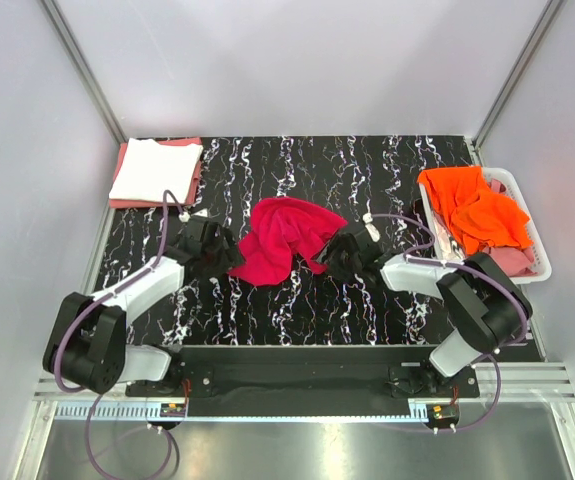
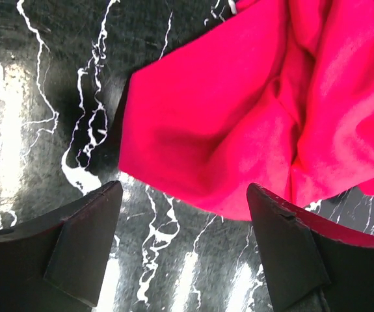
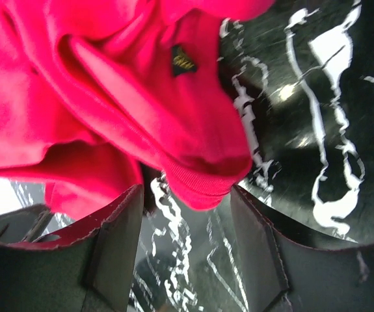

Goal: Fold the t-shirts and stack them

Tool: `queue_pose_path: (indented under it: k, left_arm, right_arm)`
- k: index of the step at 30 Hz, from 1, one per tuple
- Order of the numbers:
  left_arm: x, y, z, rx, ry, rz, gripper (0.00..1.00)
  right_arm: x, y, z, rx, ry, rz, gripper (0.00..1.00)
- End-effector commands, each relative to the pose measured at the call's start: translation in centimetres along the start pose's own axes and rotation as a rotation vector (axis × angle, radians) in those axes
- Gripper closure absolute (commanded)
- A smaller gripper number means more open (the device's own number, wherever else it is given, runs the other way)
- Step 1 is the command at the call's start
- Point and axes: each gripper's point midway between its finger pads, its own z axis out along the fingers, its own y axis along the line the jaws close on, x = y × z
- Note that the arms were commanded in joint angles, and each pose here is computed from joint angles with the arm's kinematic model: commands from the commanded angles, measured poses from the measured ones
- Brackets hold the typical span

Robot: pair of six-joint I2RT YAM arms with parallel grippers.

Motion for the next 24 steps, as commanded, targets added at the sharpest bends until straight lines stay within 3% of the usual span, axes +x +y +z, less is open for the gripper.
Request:
queue_pose_path:
  k: [1,5,8,9,10,11,13,14,19,24]
  left_arm:
    - [-2.2,-1.2,0.7,0.039,-0.103,-0.030,0.18]
    - [-2.4,-2.1,1.7,0.078,-0.092,-0.019,0.29]
    - [-2.2,-2.1,2.5,0.062,-0.063,-0.012,0.57]
    - [-2.0,-2.0,2.8,0.055,-0.052,-0.009,0.77]
    - [-2.3,-2.1,2.5,0.048,-0.047,-0.007,0.91]
    - [-2.6,-2.1,2.3,0.035,-0.049,-0.001,1.00]
    - [-4.2,-3.0,-0.1,0.023,-0.059,0.038,1.00]
    - [-5.5,-3.2,-1.5,0.011,-0.096,0.056,1.00]
    - [-13.5,-5.9,-14.4,0.025,-0.382,0.121,1.00]
    - [-14.5,-7.9,-17.6,0.082,-0.381,0.156,1.00]
  right_arm:
    - [-1.4,0.8,1.0,-0.040,-0.089,0.029,0.37]
    - [-1.5,0.7,1.8,-0.021,-0.087,0.000,0.39]
    - [-1.5,-0.1,2.3,0.023,-0.088,0.016,0.46]
    - [-2.0,-0.4,2.3,0.040,-0.112,0.014,0.53]
    - [-2.3,-0.3,2.0,0.046,-0.126,-0.001,0.88]
    - [-2.6,-0.8,1.6,0.077,-0.132,-0.023,1.00]
    - [-5.3,1.8,-1.4,0.051,-0.196,-0.101,1.00]
    - [-5.5,0.6,-3.1,0.135,-0.186,-0.148,1.00]
    - [-12.5,5.5,-15.7,0.122,-0.410,-0.287,1.00]
    - [-14.5,5.7,-21.4,0.127,-0.452,-0.325,1.00]
